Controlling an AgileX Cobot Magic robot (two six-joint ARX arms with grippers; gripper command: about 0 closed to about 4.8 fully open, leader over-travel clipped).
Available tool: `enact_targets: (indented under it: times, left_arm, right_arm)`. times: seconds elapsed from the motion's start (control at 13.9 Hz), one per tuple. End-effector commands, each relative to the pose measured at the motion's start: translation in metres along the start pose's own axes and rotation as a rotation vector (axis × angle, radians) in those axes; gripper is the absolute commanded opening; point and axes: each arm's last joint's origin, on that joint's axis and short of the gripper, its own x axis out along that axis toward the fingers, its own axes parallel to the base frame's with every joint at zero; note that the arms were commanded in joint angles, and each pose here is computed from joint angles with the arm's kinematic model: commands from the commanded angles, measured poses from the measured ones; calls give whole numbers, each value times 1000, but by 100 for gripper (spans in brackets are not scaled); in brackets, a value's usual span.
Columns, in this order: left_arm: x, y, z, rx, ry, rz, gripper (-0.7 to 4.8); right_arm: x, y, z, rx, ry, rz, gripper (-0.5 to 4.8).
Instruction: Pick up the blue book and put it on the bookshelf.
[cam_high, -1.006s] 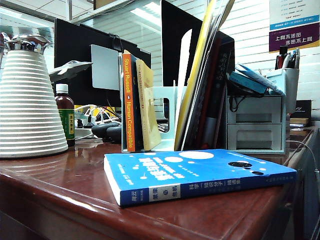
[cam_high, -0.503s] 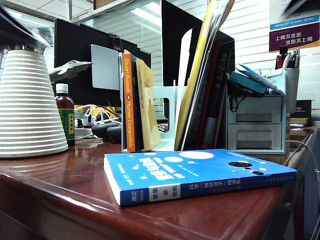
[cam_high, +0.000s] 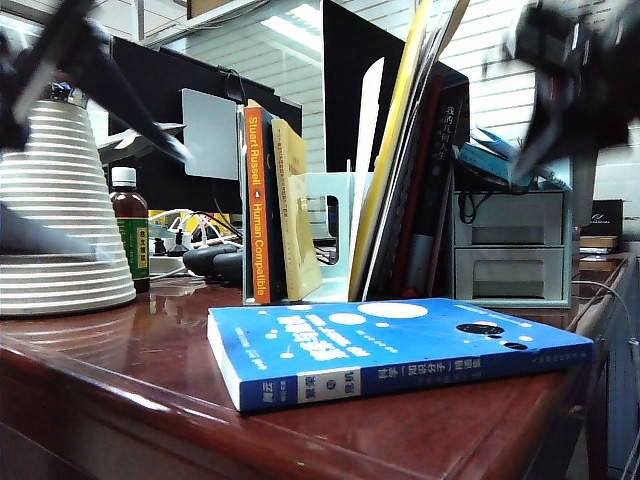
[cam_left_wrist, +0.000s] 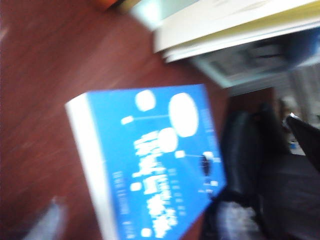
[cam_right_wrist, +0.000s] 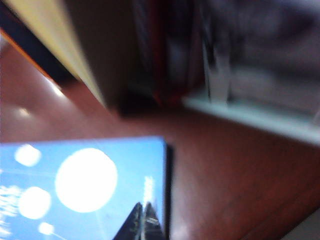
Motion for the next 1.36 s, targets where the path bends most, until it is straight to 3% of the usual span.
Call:
enact_targets:
  times: [0.07,0.36,0.86,1.08,1.36]
  left_arm:
    - [14,9,-3,-57,51,63,410]
    - [29,22,-9,-105,116,148,410]
    - [48,32,-12,-113,149,147,410]
    - [54,34,-13,-115,180,115,410]
    - [54,34,-14,-116,195,100,410]
  right_arm:
    - [22,-6,-8,14,70,-27,-1]
    - [43,-13,-20,30,159,-65,-1]
    - [63,-19,-38,52,278,-80,-1]
    - [65,-19,-42,65,313,-38,-1]
    - [69,-15,-43,90,339,118,-1]
